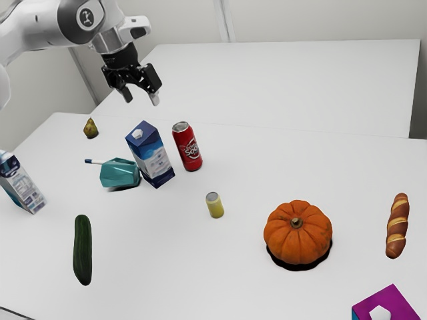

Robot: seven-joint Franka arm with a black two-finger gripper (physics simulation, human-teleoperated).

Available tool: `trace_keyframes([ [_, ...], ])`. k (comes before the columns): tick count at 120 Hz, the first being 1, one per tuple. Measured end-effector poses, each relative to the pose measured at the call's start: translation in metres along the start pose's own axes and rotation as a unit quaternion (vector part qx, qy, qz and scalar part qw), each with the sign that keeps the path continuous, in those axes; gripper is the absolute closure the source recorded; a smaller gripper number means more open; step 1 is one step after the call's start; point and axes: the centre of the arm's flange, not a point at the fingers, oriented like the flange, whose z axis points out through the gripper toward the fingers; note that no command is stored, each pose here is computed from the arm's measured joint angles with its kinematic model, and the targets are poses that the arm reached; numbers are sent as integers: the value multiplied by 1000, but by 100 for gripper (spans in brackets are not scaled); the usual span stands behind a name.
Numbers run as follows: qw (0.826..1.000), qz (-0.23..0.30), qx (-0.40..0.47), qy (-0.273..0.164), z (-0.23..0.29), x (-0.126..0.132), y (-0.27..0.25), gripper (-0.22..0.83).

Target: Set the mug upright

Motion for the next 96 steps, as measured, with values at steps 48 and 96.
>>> trace_keyframes([
  [48,1000,6,-21,3,-4,-16,1,0],
  [96,982,-88,-165,10,21,-46,-133,0],
])
